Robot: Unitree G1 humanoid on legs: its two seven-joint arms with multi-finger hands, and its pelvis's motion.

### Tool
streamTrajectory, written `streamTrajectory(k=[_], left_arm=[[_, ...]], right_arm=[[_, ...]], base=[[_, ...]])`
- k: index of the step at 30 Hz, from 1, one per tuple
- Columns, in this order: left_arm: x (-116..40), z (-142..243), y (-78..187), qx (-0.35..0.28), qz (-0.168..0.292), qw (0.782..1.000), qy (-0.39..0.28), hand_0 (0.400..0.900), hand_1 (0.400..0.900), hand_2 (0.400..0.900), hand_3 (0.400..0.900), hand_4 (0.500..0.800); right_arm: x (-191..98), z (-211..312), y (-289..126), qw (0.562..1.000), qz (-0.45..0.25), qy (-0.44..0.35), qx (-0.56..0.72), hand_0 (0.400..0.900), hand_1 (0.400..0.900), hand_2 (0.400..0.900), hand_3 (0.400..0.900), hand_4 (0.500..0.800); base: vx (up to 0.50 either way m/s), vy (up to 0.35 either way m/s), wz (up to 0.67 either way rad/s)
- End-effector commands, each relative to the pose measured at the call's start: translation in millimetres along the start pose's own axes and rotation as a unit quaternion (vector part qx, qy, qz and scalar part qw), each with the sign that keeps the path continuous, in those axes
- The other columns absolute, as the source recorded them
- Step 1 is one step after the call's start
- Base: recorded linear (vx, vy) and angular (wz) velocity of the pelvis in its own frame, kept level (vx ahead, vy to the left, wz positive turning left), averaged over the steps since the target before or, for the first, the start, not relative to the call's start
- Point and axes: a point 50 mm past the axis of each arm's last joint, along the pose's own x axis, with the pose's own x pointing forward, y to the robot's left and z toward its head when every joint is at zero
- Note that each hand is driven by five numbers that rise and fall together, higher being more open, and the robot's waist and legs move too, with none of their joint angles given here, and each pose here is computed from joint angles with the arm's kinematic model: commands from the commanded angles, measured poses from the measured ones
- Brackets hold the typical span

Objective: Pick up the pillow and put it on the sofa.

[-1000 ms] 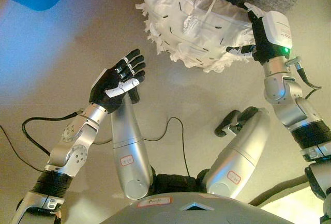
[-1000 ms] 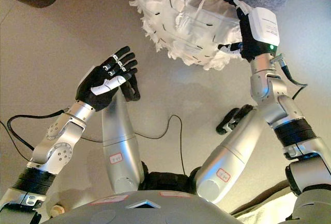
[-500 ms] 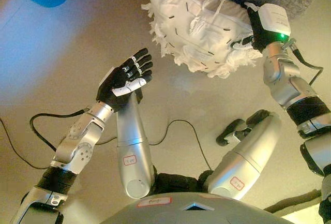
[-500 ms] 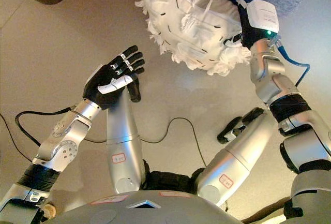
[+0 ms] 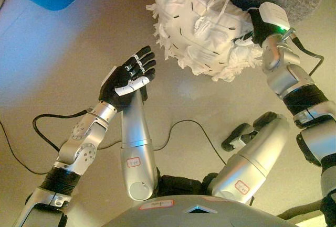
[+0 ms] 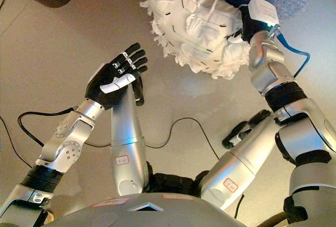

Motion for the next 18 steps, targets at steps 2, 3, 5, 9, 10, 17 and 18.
streamTrajectory(k=[2,3,5,9,10,17,18], left_arm=[[8.4,10.9,-17.0,-0.007,-0.035,0.999,-0.038,0.900,0.900,0.900,0.900,0.800],[7.5,9.9,-16.6,-0.007,-0.034,0.999,-0.036,0.900,0.900,0.900,0.900,0.800],[5.8,7.7,-16.0,-0.009,-0.032,0.999,-0.029,0.900,0.900,0.900,0.900,0.800],[0.8,3.8,-13.7,-0.014,-0.024,1.000,-0.015,0.900,0.900,0.900,0.900,0.800],[-0.3,3.4,-12.5,-0.015,-0.023,1.000,-0.012,0.900,0.900,0.900,0.900,0.800],[-1.7,4.2,-8.0,-0.021,-0.010,1.000,-0.009,0.900,0.900,0.900,0.900,0.800],[-0.7,5.2,-7.7,-0.024,-0.004,1.000,-0.013,0.900,0.900,0.900,0.900,0.800]], right_arm=[[8.6,0.8,-25.8,0.998,-0.042,0.022,0.030,0.400,0.400,0.400,0.400,0.500],[8.1,-0.4,-24.9,0.999,-0.041,0.024,0.021,0.400,0.400,0.400,0.400,0.500],[6.7,-3.7,-20.6,0.999,-0.037,0.030,0.017,0.400,0.400,0.400,0.400,0.500],[3.2,-10.4,-11.8,0.999,-0.031,0.037,0.014,0.400,0.400,0.400,0.400,0.500],[2.4,-11.0,-10.0,0.999,-0.032,0.036,0.014,0.400,0.400,0.400,0.400,0.500],[0.7,-0.9,-13.9,0.997,-0.068,0.002,0.027,0.400,0.400,0.400,0.400,0.500],[0.4,5.3,-19.5,0.996,-0.083,-0.015,0.028,0.400,0.400,0.400,0.400,0.500]], base=[[0.037,0.015,0.01],[0.043,0.019,0.01],[0.038,0.018,0.05],[0.036,0.021,0.05],[0.024,0.012,0.05],[-0.003,0.005,0.01],[-0.082,0.008,-0.05]])
